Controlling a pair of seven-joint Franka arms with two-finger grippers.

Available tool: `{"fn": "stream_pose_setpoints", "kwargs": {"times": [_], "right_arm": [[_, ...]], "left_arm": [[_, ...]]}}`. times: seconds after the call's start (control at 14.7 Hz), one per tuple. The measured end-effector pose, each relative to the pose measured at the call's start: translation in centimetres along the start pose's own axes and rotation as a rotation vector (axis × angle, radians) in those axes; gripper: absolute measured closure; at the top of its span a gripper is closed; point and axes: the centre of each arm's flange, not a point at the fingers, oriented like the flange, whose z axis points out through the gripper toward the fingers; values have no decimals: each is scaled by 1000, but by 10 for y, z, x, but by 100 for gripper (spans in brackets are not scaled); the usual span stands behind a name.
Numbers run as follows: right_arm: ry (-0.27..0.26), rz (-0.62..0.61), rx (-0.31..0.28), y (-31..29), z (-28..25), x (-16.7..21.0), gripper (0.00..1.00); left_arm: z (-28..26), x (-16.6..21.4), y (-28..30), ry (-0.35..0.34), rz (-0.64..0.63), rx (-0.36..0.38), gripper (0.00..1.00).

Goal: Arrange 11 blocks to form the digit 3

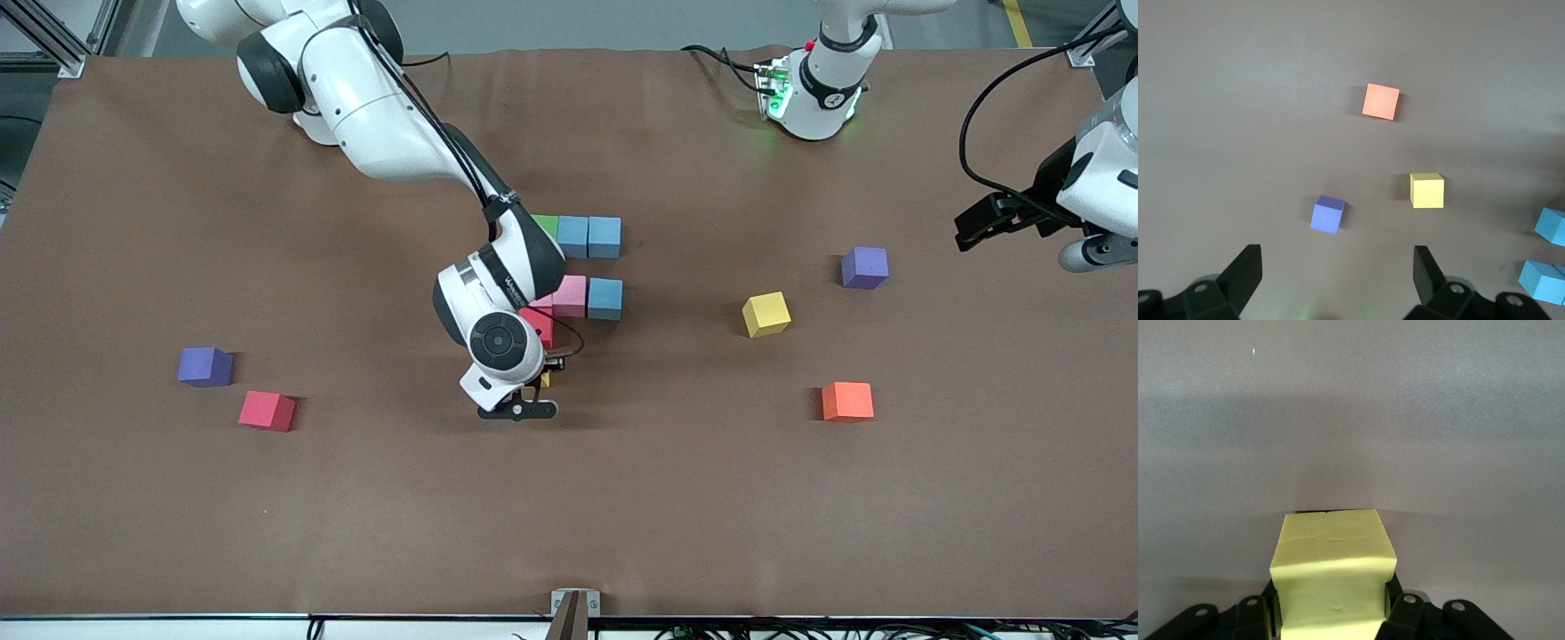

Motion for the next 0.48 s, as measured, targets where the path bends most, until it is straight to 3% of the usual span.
{"fn": "stream_pose_setpoints", "kwargs": {"times": [0.48], "right_arm": [[-5,26,-5,-9,1,-7,42]], "left_arm": [[2,0,0,-2,0,0,0]]}}
